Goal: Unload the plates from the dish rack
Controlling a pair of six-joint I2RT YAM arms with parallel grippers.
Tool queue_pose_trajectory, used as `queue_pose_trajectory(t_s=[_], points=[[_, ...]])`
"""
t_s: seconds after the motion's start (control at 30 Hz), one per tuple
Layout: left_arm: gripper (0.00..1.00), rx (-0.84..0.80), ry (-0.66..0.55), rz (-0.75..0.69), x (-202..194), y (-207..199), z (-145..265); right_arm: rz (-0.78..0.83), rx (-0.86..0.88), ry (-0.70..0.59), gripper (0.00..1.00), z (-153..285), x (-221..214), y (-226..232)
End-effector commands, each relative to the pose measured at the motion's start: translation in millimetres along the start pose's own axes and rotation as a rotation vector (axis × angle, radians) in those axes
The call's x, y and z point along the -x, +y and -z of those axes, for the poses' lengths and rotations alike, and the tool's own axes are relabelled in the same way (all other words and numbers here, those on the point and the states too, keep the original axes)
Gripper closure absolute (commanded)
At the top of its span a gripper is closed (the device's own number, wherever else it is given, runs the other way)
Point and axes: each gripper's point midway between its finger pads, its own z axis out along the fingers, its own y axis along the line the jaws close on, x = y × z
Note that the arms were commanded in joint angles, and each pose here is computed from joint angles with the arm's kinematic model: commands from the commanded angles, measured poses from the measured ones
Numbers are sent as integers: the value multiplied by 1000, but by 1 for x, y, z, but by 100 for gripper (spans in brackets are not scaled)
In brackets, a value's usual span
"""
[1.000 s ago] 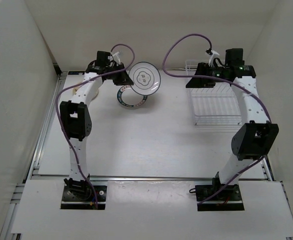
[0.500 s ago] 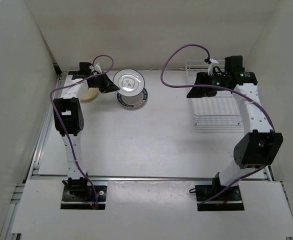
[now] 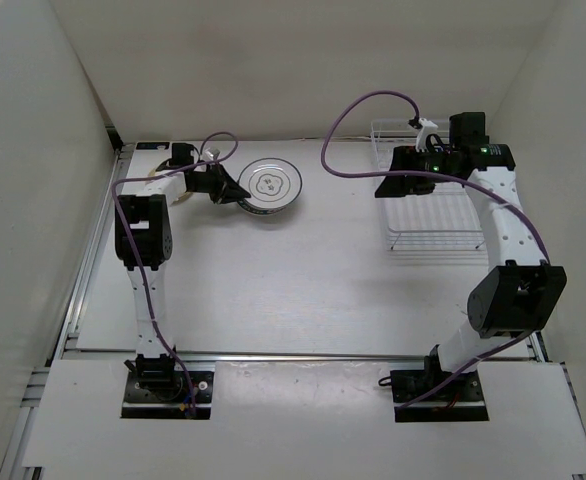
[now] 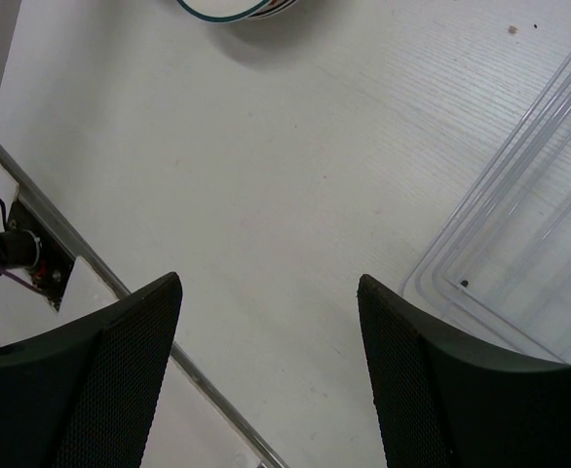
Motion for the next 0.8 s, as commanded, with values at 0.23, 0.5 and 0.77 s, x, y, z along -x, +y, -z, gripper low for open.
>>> queue_pose_trajectory(t_s=[0.23,0.5,0.77], points=[[90,-3,-42,-46,10,-7,4,47,10,-26,23,12,-3,13],[90,50,-55,-25,7,12,0,38,20,-27,23,12,-3,15],[83,97,-80,-34,12,19,1,44,19,-33,23,12,-1,14]])
